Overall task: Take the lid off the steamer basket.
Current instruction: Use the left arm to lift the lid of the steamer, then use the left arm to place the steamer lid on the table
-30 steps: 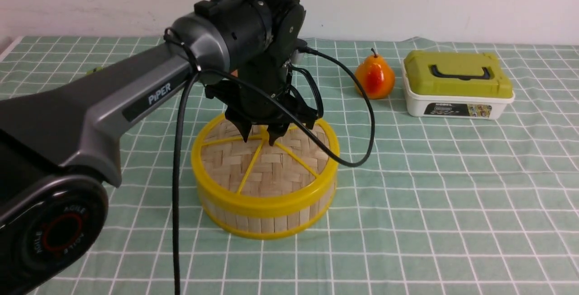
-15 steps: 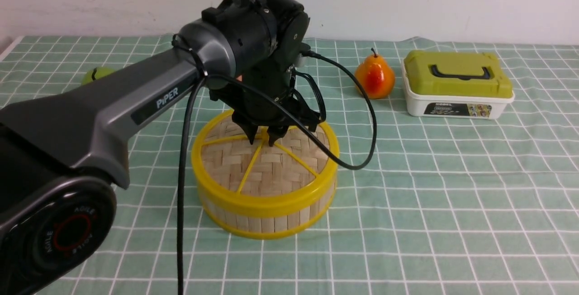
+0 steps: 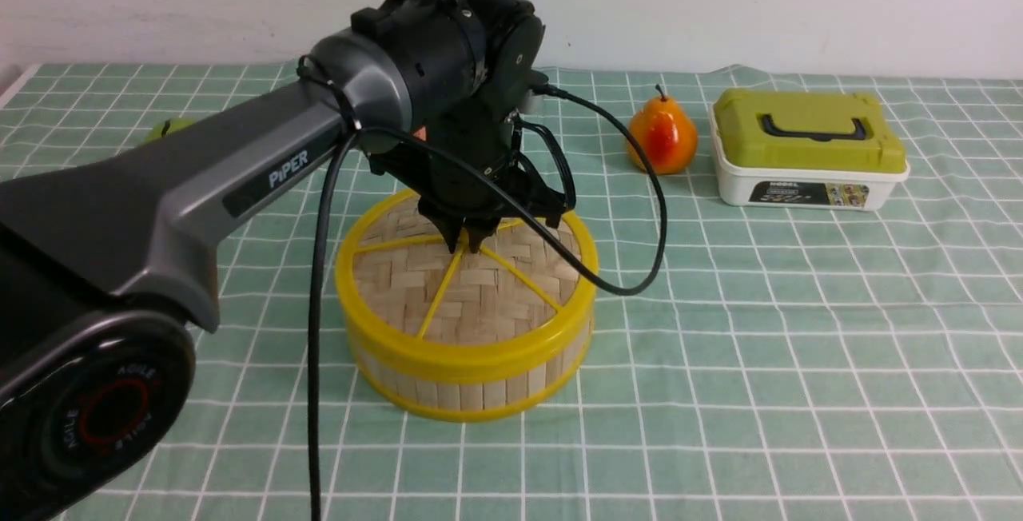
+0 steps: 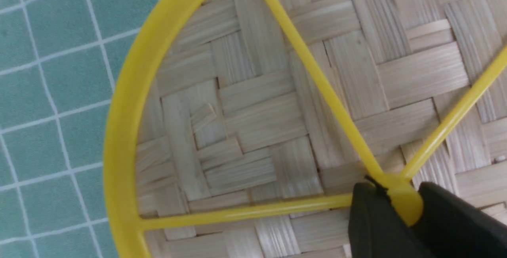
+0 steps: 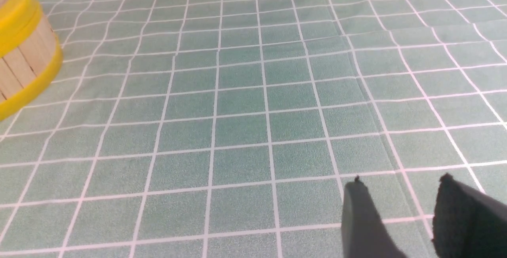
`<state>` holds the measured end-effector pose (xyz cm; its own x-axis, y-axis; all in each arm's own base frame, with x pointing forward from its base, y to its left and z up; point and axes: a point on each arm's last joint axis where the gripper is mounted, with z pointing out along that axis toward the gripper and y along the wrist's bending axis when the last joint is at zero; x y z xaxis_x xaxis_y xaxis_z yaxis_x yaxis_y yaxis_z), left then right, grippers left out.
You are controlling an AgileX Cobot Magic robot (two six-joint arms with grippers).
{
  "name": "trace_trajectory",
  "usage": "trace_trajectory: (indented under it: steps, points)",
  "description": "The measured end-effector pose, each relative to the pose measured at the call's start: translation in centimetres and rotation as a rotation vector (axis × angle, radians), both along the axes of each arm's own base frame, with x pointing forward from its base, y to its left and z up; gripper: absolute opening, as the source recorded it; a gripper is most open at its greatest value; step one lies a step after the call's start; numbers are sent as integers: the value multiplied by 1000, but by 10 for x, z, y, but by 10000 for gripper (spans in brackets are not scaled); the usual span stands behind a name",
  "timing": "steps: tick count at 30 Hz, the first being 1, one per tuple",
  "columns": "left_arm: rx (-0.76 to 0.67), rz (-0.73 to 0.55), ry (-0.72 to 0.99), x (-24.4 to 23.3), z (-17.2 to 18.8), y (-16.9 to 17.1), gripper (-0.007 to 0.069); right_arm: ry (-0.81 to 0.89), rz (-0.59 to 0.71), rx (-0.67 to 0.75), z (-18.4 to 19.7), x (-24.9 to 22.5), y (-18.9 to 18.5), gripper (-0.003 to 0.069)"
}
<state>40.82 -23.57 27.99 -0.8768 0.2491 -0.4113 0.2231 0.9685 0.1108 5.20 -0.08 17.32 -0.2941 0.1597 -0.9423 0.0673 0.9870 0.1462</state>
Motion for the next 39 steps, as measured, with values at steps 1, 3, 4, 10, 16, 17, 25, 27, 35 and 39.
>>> trace_trajectory:
  steps: [1, 3, 4, 10, 16, 17, 25, 27, 35, 39]
  points:
    - [-6, 1, -12, -4, 8, 2, 109, 0, 0, 0, 0, 0, 0, 241]
    - [-10, 5, -81, -13, 42, 12, 109, 0, 0, 0, 0, 0, 0, 241]
    - [-10, 9, -116, -18, 56, 17, 109, 0, 0, 0, 0, 0, 0, 241]
    - [-28, 67, -344, -56, 146, 60, 109, 0, 0, 0, 0, 0, 0, 241]
    - [-90, 181, -347, -71, 167, 115, 109, 0, 0, 0, 0, 0, 0, 241]
    - [-80, 221, -305, -71, 156, 129, 109, 0, 0, 0, 0, 0, 0, 241]
    - [30, 519, 61, -72, 35, 205, 109, 0, 0, 0, 0, 0, 0, 241]
    - [23, 543, 82, -72, 11, 207, 109, 0, 0, 0, 0, 0, 0, 241]
    - [-55, 540, 80, -52, -55, 197, 109, 0, 0, 0, 0, 0, 0, 241]
    - [-96, 557, 87, -45, -70, 193, 109, 0, 0, 0, 0, 0, 0, 241]
